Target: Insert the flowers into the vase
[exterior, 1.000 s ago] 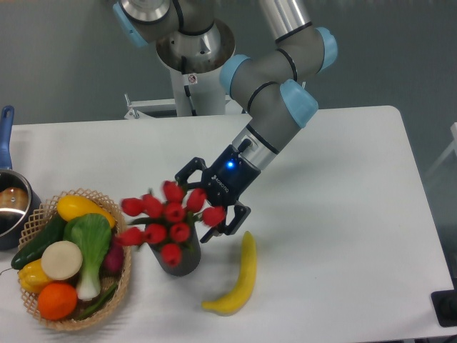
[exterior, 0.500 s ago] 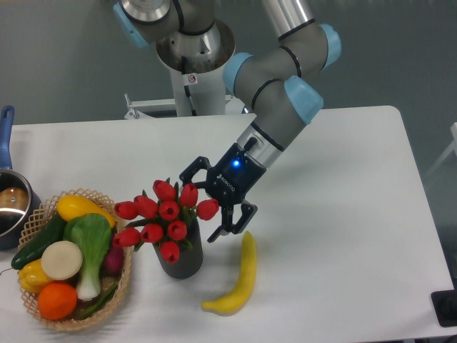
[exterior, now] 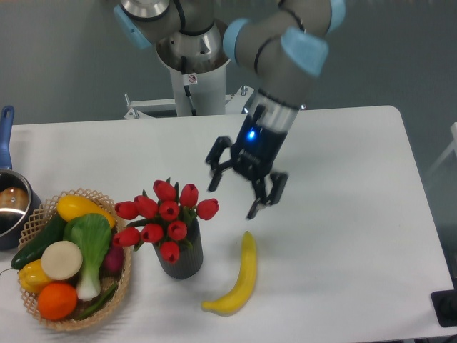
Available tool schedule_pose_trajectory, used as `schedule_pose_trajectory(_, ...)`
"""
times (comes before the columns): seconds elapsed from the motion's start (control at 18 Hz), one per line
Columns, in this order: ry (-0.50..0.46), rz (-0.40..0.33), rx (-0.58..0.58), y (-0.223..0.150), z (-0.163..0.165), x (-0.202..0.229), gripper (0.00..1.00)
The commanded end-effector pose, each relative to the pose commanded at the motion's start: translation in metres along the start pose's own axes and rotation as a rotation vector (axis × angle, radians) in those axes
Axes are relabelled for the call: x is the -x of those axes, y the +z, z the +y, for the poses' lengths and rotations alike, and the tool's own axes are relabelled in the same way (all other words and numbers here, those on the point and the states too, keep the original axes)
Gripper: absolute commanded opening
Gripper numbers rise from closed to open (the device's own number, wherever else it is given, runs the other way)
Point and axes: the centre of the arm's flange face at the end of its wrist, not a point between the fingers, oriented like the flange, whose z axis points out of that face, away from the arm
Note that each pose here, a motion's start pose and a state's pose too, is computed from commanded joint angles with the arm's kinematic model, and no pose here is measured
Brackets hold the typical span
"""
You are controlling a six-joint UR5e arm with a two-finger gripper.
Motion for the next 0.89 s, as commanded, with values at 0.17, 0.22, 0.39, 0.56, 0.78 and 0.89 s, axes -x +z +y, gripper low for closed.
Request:
schedule_pose_trajectory(0.17,0.023,-0.063,0.113,-0.034,-0.011,0.011,1.0)
schedule_pose_trajectory(0.22,0.028,-0.063,0.139,-0.042,-0.012,0.016,1.0)
schedule_pose_trajectory(0.39,0.084,0.003,0.182,-0.065,-0.008,0.029,1.0)
schedule_pose_trajectory(0.56,0.142,0.045,0.228,-0.092,0.006,0.036,1.0)
schedule_pose_trajectory(0.78,0.198,0.075,0.254,-0.114,0.026,0.038,1.0)
schedule_pose_trajectory(0.89,0.187,0.073,0.256,-0.118,0.032,0.038,1.0)
